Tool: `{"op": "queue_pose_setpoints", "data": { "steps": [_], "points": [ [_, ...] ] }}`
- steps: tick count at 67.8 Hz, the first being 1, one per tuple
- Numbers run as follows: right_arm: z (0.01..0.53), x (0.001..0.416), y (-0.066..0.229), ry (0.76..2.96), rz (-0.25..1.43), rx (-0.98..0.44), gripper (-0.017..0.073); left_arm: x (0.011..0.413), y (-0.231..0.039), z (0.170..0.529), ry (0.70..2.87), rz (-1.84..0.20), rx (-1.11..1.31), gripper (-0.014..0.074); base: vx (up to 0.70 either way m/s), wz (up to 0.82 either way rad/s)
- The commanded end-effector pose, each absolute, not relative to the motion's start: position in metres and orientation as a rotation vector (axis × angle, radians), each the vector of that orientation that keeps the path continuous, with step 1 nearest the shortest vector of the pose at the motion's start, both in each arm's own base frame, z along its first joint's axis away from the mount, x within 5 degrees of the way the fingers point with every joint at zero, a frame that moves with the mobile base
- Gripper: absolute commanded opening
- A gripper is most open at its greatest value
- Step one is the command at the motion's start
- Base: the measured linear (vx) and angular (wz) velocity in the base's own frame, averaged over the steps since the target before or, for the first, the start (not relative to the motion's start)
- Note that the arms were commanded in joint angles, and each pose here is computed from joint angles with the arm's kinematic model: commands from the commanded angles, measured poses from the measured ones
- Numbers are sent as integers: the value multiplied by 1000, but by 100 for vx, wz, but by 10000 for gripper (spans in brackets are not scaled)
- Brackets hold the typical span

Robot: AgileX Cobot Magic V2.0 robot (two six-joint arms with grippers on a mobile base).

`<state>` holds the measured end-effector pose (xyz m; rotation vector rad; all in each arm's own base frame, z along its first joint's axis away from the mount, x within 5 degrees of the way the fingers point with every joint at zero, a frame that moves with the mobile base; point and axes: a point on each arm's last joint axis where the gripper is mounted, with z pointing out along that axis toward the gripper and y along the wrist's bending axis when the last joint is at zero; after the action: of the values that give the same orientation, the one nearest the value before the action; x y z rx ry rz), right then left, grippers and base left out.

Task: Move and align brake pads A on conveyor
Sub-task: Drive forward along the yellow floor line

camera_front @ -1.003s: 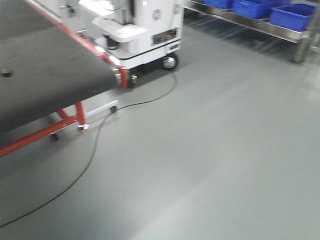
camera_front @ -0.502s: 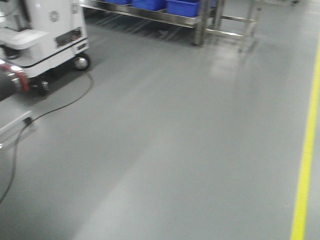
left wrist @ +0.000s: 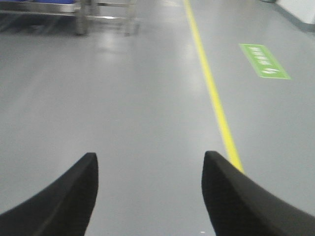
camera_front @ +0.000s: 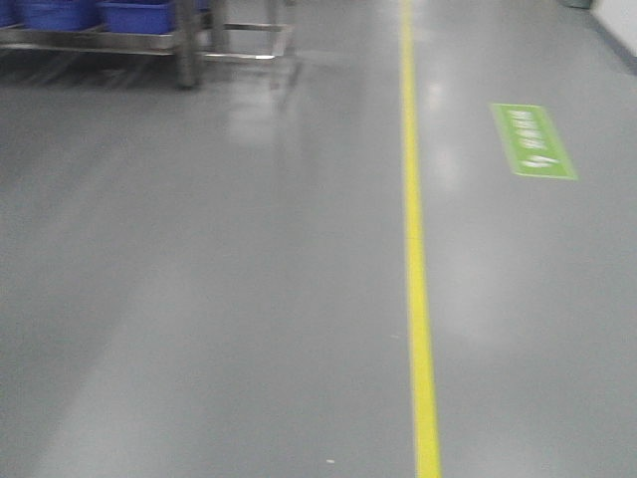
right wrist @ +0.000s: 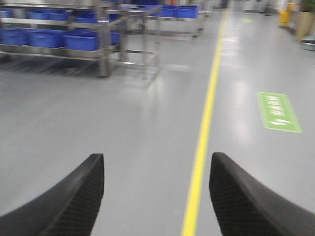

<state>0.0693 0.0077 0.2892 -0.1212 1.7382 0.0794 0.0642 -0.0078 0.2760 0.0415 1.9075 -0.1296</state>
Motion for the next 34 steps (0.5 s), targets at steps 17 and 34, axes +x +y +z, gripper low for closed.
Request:
{"op": "queue_pose_setpoints", "data": {
  "steps": [17,34],
  "points": [
    [304,70,8,1647,79,-122,453,66,-8,289,1820,-144,39,449,-1,-93],
    [304,70,8,1647,79,-122,453,66,-8,289,1821,-144,39,449,9,-57]
  ]
}}
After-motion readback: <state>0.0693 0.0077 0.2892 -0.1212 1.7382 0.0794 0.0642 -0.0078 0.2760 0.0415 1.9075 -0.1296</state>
